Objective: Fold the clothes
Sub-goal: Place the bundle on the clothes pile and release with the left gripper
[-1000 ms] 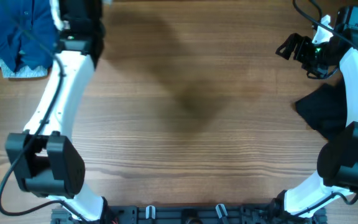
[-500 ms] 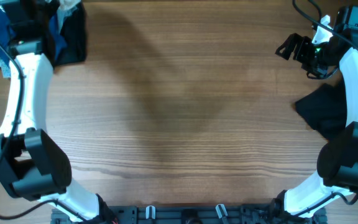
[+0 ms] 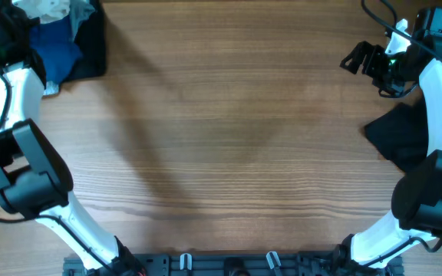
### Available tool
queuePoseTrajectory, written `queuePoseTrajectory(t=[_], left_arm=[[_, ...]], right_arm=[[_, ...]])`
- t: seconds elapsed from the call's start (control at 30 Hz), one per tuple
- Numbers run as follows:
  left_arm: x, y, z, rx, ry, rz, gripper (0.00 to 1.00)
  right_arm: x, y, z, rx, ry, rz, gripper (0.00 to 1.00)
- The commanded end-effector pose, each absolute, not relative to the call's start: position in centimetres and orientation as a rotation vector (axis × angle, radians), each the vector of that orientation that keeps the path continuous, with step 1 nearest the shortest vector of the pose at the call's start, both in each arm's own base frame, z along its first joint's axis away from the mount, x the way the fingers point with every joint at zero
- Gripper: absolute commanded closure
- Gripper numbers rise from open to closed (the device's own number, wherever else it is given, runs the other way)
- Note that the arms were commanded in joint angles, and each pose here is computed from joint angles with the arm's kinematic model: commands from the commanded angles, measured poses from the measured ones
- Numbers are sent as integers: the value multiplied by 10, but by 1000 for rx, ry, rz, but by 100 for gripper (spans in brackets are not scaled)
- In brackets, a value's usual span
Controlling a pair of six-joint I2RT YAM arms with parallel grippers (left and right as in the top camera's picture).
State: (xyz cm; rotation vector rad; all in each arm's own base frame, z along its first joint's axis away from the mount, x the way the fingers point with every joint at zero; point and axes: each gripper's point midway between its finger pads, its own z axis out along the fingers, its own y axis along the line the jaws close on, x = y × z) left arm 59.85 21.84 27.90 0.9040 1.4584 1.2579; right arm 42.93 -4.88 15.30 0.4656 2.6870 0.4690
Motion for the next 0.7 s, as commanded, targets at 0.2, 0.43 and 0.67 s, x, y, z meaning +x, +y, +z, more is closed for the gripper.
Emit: queuePoseTrajectory(t=[0.2, 0.43, 0.67], left_arm=[[589, 259, 275, 857, 1505, 1345, 96], [565, 281, 195, 907, 1916, 1279, 96], [518, 249, 102, 903, 2348, 863, 0]], right_arm=[[432, -46, 155, 490, 2676, 479, 1], [433, -46, 155, 486, 2673, 477, 0], [437, -47, 157, 481, 2655, 474, 1]])
